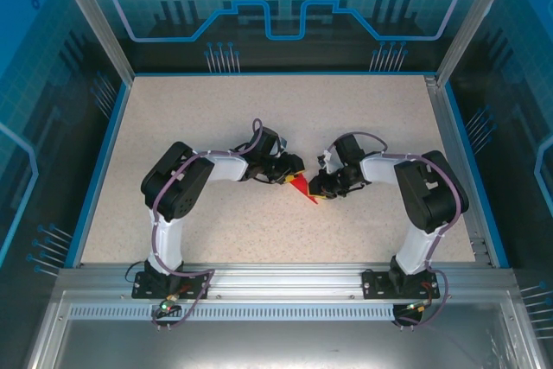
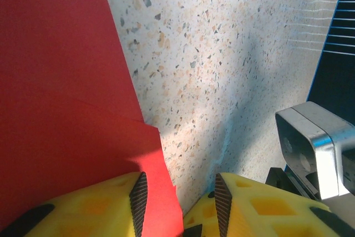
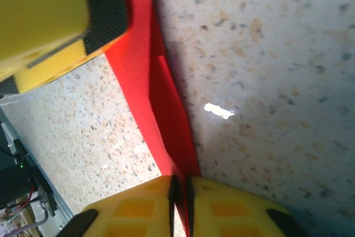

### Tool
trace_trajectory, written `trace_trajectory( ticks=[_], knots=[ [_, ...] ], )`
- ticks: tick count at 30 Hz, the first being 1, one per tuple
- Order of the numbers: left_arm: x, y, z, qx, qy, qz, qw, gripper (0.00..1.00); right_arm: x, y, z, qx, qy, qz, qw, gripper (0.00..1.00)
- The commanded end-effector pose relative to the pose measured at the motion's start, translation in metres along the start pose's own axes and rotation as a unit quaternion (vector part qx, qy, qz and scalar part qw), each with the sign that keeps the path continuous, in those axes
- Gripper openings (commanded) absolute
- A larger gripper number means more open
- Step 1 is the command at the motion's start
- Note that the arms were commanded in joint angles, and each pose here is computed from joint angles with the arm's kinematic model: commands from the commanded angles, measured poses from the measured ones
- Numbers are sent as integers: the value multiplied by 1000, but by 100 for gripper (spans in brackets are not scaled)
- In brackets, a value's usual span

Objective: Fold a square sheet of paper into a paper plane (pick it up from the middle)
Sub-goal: Fold the wing for the fifth time at the center of the table.

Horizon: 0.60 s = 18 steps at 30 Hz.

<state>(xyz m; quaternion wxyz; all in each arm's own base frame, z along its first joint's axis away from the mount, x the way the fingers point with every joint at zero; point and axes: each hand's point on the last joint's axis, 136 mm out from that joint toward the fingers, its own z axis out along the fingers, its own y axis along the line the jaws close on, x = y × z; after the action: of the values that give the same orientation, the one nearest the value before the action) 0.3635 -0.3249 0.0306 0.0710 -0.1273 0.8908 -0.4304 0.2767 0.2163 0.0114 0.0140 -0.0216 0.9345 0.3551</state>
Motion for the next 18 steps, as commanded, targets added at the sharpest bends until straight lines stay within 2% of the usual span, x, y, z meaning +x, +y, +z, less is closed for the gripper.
trace_trajectory(
  ticks=[1, 7, 12, 18],
  knots=[
    [2, 24, 5, -40, 6, -10, 999, 41, 23, -20, 7, 46, 40, 30, 998, 13],
    [2, 25, 5, -40, 7, -10, 999, 41, 24, -23, 7, 49, 41, 36, 997, 8],
    [2, 26, 5, -41, 8, -10, 999, 41, 25, -15, 3, 36, 40, 30, 998, 13],
    [2, 26, 4, -40, 8, -9, 999, 40, 28, -13, -3, 38, 40, 30, 998, 15]
  ],
)
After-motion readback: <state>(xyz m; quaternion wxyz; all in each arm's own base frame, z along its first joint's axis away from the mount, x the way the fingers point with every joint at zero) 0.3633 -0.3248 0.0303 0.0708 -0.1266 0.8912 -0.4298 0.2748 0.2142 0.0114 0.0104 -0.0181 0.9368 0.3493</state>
